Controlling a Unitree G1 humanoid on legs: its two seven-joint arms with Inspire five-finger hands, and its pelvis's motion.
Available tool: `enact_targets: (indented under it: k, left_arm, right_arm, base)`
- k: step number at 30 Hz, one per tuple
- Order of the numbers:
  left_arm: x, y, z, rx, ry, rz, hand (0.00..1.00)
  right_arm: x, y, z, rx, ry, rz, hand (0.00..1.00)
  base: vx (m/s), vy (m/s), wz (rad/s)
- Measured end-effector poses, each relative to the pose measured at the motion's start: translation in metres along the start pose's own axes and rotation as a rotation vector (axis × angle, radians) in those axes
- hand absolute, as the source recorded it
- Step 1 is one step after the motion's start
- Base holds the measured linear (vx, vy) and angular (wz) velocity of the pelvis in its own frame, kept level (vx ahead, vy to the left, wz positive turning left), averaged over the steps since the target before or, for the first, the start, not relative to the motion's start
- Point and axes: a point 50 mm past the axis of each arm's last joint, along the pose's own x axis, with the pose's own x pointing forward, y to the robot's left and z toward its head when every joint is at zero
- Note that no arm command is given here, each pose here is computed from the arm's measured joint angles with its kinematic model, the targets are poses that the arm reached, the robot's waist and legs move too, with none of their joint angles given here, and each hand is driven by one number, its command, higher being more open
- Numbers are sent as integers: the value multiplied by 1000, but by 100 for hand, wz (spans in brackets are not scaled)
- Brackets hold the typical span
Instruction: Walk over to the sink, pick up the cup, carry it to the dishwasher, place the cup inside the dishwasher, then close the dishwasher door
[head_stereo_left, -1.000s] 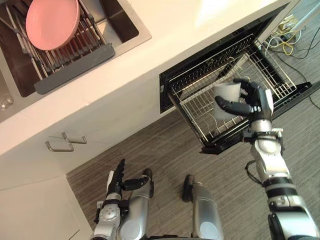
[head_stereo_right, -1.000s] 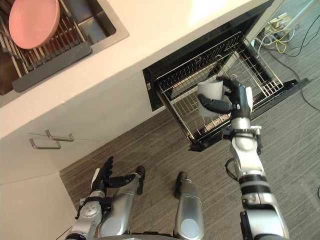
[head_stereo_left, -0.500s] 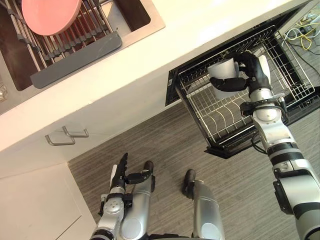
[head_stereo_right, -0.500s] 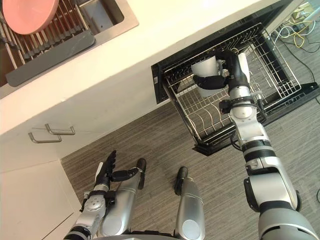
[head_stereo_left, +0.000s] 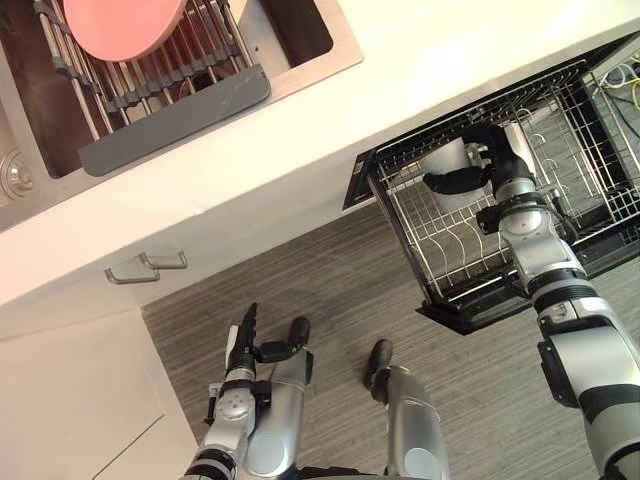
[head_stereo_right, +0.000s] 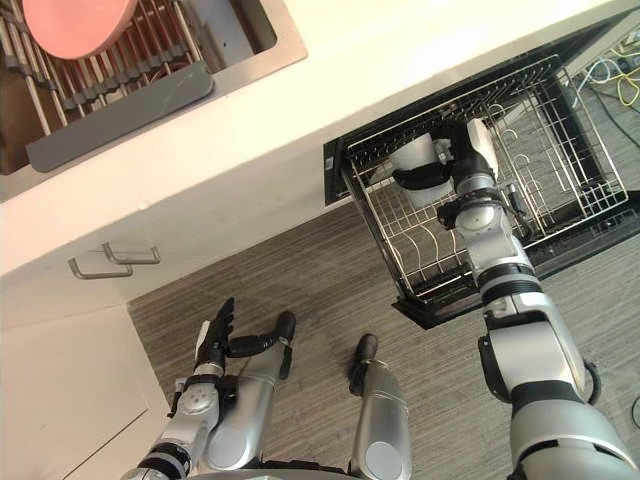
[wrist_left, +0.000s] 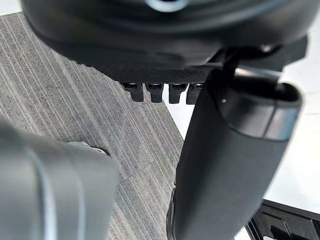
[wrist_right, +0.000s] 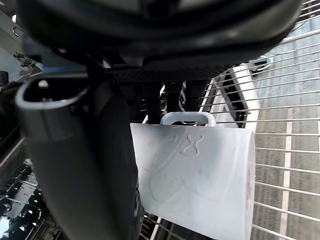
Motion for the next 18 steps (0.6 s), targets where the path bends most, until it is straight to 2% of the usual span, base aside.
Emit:
enact_targets:
  k: [6,7,18]
  left_arm:
    - [2,-8,5,-22,-12,-8,100]
    - [2,-10,6,-25,-14,-11,100]
    - [8,-20,18,-44,-38,-22,100]
  right_arm:
    - [1,7,3,11,11,-7,0]
    - [1,8,5,13,8,-6,100]
    - [5,15,13,59,18,-23,100]
  base:
    - [32,-23,8]
    - [0,0,0]
    - [8,-11,3]
